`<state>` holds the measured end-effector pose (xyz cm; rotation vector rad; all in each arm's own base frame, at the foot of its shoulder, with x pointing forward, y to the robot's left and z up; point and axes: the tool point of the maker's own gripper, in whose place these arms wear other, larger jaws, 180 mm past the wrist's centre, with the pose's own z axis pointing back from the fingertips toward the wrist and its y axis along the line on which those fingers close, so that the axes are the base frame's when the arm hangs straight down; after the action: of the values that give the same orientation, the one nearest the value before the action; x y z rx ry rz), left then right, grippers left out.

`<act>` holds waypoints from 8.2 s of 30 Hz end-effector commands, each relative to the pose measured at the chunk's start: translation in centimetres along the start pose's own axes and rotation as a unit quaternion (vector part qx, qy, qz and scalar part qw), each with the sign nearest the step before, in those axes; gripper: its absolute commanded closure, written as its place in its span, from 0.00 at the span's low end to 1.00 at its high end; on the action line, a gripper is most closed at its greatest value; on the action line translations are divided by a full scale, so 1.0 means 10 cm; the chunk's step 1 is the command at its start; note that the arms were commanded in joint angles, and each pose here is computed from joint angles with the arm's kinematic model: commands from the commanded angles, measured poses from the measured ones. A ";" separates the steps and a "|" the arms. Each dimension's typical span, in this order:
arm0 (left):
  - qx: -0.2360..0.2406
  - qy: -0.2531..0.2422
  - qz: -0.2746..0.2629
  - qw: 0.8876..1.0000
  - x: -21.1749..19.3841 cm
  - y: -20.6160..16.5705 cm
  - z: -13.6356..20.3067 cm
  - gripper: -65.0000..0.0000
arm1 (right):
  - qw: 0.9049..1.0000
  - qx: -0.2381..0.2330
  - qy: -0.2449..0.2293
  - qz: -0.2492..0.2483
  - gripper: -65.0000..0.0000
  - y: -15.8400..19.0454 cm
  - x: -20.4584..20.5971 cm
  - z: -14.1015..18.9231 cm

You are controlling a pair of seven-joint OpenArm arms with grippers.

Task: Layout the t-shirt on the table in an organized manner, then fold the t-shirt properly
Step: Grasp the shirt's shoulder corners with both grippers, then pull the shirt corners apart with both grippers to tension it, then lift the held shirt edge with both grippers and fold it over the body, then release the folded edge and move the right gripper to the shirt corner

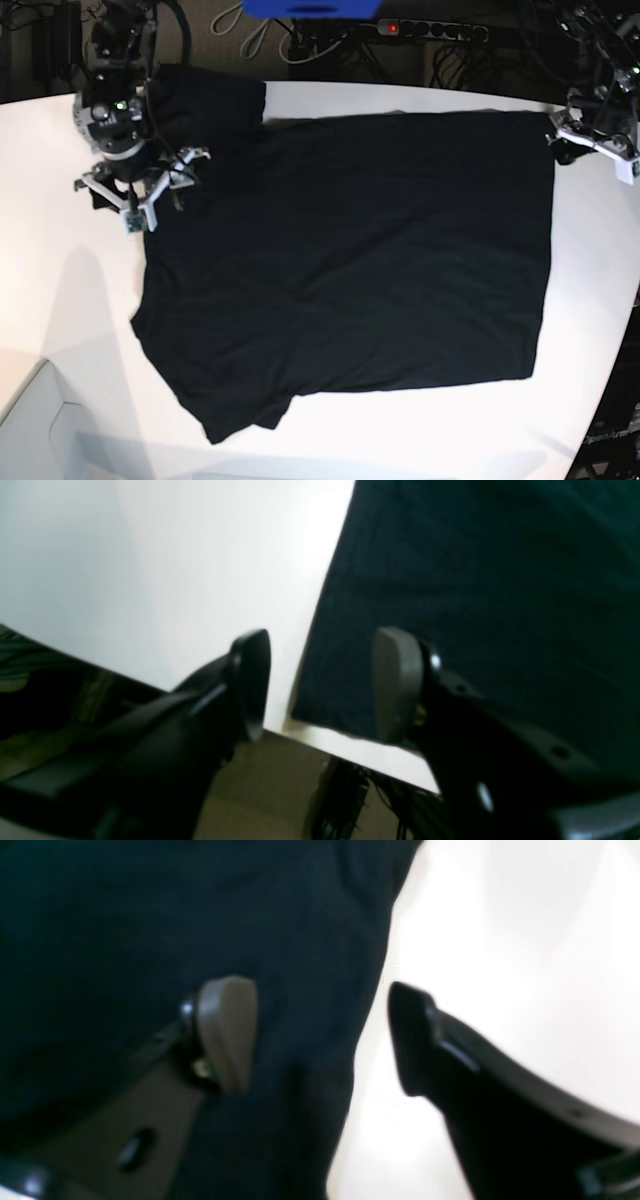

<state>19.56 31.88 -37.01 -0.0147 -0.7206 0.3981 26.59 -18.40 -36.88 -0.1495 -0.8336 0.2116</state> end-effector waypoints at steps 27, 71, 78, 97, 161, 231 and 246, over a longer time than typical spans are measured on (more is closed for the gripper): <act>0.010 0.130 -0.026 0.991 -0.71 0.07 -0.40 0.65 | 0.998 -0.050 0.045 -0.012 0.23 -0.35 -0.50 0.31; 0.001 0.142 -0.069 0.987 -0.80 -0.03 -0.28 1.00 | 0.995 0.011 0.098 -0.018 0.23 0.17 -0.92 0.41; 0.002 0.124 -0.080 0.989 -0.68 -0.06 -0.24 1.00 | 0.992 0.022 0.120 -0.020 0.23 0.25 -1.08 0.40; 0.034 0.043 -0.086 0.995 0.00 0.12 -0.15 1.00 | 0.994 0.029 0.110 -0.005 1.00 0.32 -1.01 0.59; 0.011 -0.176 -0.122 0.977 1.57 -0.43 0.17 1.00 | 0.987 0.086 -0.050 0.127 1.00 0.25 0.25 0.31; -0.063 -0.094 0.001 0.994 1.57 -0.46 -1.36 0.97 | 0.989 0.123 -0.047 0.064 1.00 0.19 0.78 -0.74; -0.054 -0.103 -0.017 0.993 1.62 -0.33 -1.24 0.30 | 0.995 0.055 -0.078 0.029 0.69 -0.22 0.82 -0.42</act>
<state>38.73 35.20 -37.72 -0.0758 -0.8805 0.3365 34.64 -18.92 -34.73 -0.0562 -0.9161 0.3264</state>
